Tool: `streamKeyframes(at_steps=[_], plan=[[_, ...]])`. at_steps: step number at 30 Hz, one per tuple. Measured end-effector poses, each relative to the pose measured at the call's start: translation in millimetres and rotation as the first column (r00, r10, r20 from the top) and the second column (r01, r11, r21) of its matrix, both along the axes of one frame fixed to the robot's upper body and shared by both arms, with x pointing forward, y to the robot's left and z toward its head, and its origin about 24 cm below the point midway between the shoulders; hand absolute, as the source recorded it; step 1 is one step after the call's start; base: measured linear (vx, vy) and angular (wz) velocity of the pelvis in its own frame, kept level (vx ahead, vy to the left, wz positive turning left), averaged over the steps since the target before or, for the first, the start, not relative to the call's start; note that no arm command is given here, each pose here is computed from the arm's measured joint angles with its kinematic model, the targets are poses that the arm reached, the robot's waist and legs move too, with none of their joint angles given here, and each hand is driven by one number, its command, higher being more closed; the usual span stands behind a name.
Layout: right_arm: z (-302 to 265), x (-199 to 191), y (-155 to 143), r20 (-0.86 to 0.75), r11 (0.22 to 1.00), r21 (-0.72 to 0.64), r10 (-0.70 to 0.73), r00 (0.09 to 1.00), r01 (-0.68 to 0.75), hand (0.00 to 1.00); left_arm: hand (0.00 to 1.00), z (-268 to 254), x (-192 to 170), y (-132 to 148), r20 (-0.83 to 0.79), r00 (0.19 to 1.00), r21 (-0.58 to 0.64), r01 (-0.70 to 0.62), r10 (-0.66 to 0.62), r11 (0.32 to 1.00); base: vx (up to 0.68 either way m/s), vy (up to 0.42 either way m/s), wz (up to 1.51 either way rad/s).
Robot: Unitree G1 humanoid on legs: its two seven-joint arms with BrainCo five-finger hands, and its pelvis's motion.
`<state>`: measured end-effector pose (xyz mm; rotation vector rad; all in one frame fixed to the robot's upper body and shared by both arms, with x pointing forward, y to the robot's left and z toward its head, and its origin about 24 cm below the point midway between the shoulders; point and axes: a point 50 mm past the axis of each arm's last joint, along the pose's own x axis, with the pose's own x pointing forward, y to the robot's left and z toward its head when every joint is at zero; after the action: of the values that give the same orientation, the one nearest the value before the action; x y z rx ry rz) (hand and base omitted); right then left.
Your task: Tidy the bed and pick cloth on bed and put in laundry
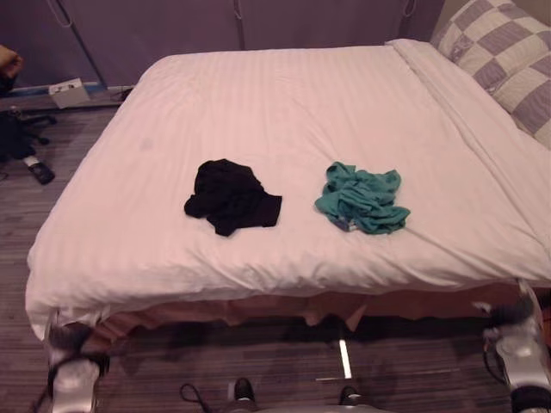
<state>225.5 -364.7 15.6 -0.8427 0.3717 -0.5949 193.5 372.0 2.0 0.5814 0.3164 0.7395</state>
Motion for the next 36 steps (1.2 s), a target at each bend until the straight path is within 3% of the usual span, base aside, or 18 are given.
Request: streamKeyframes(at_steps=[6,11,14,17,25,26,32,36], plan=[[54.8,58.3,41.0,0.064,0.939,-0.221,0.284,0.957,-0.263,0.00,0.00,91.5,82.5,-51.6,0.183,0.907,0.214,0.340,-0.379,0.916,0.05,0.031,-0.09],[104.4,89.0,55.8,0.165,0.899,-0.313,0.369,0.915,-0.306,0.00,0.00,137.6,129.3,-87.5,0.208,0.836,0.255,0.456,-0.509,0.853,0.11,-0.002,-0.16],[138.9,107.6,72.5,0.250,0.876,-0.357,0.424,0.870,-0.324,0.00,0.00,168.0,153.8,-101.3,0.229,0.823,0.280,0.456,-0.520,0.845,0.01,0.010,-0.17],[166.0,113.5,85.8,0.310,0.848,-0.409,0.476,0.823,-0.337,0.00,0.00,183.2,165.9,-97.0,0.234,0.852,0.263,0.408,-0.468,0.874,-0.02,0.015,-0.22],[179.0,115.7,93.8,0.346,0.849,-0.392,0.493,0.798,-0.355,0.00,0.00,203.0,181.5,-84.0,0.170,0.928,0.258,0.282,-0.331,0.924,-0.03,0.009,-0.08],[181.8,116.0,95.1,0.353,0.847,-0.396,0.497,0.792,-0.355,0.00,1.00,203.6,183.1,-82.0,0.136,0.940,0.261,0.271,-0.313,0.927,0.00,0.000,0.00],[200.1,115.7,107.8,0.404,0.833,-0.399,0.535,0.742,-0.383,0.00,1.00,212.6,185.1,-73.6,-0.106,0.960,0.449,0.278,-0.258,0.849,-0.02,0.001,-0.04],[228.7,126.1,131.7,0.426,0.794,-0.451,0.592,0.685,-0.406,0.00,1.00,217.8,185.3,-67.9,-0.115,0.953,0.456,0.301,-0.279,0.837,-0.01,0.008,-0.03]])
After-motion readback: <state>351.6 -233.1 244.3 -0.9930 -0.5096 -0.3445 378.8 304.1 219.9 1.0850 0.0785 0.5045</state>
